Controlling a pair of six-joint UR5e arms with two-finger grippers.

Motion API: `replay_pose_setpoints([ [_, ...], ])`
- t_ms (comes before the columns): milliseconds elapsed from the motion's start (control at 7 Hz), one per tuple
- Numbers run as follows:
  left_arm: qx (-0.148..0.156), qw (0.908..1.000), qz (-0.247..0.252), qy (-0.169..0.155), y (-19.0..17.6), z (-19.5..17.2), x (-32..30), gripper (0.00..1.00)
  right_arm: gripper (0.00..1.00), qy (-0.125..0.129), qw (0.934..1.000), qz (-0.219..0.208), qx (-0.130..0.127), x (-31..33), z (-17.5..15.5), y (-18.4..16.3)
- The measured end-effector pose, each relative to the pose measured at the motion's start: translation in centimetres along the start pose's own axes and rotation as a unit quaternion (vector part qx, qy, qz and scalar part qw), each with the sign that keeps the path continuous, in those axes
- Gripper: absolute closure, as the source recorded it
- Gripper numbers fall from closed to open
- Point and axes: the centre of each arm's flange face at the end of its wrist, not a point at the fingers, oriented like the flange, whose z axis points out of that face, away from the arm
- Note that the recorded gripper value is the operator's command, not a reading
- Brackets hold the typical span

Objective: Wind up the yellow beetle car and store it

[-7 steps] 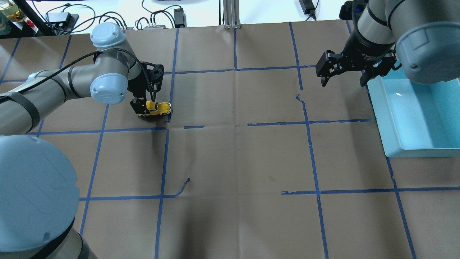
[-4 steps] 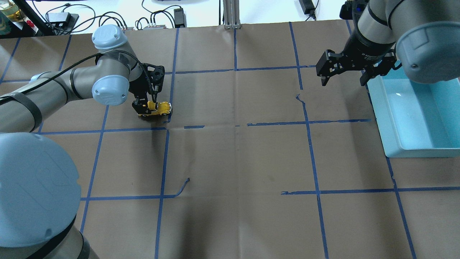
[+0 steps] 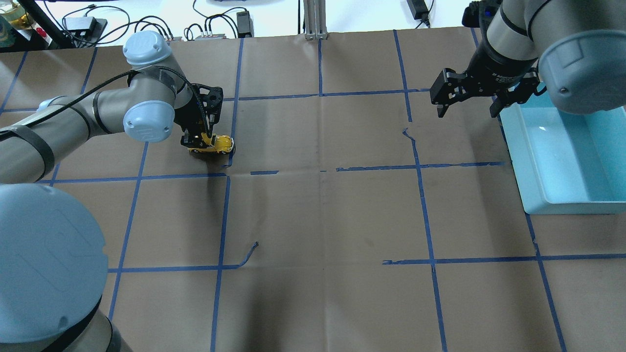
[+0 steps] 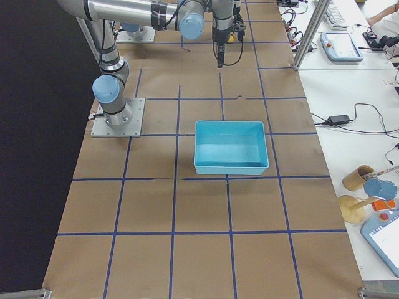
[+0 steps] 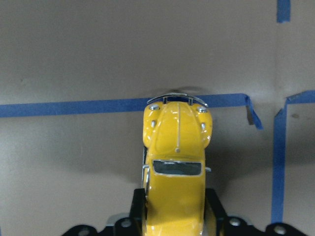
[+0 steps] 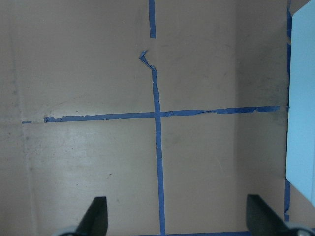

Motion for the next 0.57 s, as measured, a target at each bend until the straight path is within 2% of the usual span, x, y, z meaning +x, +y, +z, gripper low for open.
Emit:
replay_pose_setpoints([
  [286, 0.025, 0.9995, -0.013, -0.016, -0.3, -2.0, 0.0, 1.0, 0.0, 0.001, 1.0, 0.0, 0.002, 0.0, -0.2, 0.0],
  [571, 0.072, 0.9963, -0.041, -0.021, -1.3, -2.6, 0.3, 1.0, 0.0, 0.002, 1.0, 0.0, 0.003, 0.0, -0.3, 0.0],
])
